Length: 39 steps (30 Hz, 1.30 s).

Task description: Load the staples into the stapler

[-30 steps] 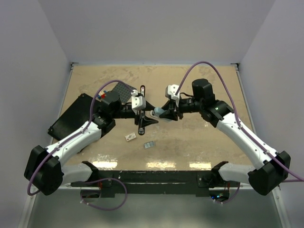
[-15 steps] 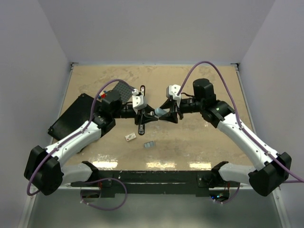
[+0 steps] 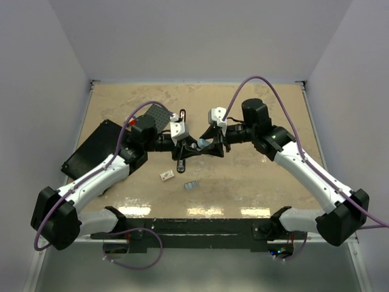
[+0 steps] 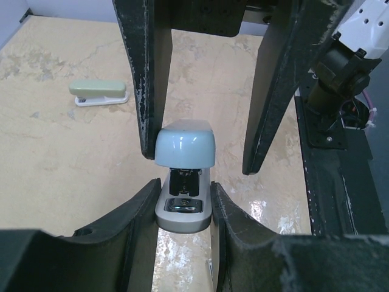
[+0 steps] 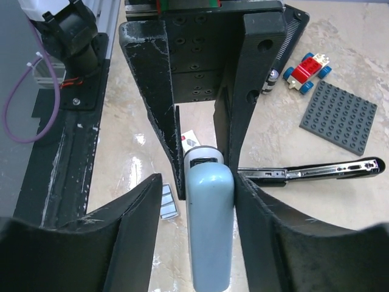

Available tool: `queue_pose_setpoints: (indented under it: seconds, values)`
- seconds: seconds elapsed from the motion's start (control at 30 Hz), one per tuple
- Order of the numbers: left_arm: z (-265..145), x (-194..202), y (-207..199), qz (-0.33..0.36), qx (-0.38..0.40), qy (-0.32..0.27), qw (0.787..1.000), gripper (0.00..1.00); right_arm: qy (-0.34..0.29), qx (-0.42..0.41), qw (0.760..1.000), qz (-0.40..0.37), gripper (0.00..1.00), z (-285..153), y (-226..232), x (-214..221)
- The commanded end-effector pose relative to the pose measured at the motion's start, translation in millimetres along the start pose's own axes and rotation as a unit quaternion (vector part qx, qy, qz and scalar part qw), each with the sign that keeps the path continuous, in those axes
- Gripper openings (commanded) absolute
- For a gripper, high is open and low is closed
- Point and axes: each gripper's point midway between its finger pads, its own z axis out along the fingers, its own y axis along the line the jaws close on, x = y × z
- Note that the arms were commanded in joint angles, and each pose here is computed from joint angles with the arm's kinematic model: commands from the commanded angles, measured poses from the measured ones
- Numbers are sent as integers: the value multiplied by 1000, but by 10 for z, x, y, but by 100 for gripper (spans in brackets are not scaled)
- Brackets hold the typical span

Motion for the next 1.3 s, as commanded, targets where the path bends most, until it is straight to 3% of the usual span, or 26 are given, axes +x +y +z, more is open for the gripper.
queue_pose_setpoints:
  seconds: [0.0, 0.1, 0.13, 0.27, 0.5, 0.67, 0.87, 1.0, 1.07, 1.13, 1.23, 1.27]
  values:
    - [-20, -381, 14, 55, -2, -36, 998, 0, -19, -1, 1000, -21, 49, 12, -28, -223]
    - [-39, -374, 32, 58, -12, -33, 998, 0, -7, 17, 1000, -19, 19, -1, -82, -191]
    - [-50, -356, 47, 55, -18, -31, 998, 0, -6, 15, 1000, -20, 0, -9, -72, -185]
    - [-194, -367, 166, 29, -69, -46, 996, 0, -18, 20, 999, -30, 0, -100, -33, -269]
    - [-726, -440, 313, -19, -156, -156, 975, 0, -184, 75, 978, -57, 0, -800, -71, -792]
    - [-895, -435, 298, -49, -201, -206, 956, 0, -241, 94, 963, -70, 0, -1013, 34, -1102]
    - [-1080, -216, 233, -141, -237, -287, 917, 0, -350, 124, 925, -85, 0, -1299, 180, -1503]
    - [-1010, 9, 81, -198, -198, -299, 912, 0, -419, 111, 897, -89, 0, -1464, 315, -1760]
    - [-962, 88, 12, -205, -177, -292, 917, 13, -418, 95, 899, -85, 0, -1431, 297, -1773]
    - [-947, 86, 7, -200, -173, -287, 921, 38, -392, 84, 912, -85, 0, -1356, 251, -1738]
    - [-950, 28, 49, -162, -186, -268, 931, 62, -349, 92, 928, -88, 0, -1268, 158, -1625]
    - [-951, 17, 73, -150, -193, -259, 934, 66, -335, 101, 931, -105, 0, -1250, 112, -1591]
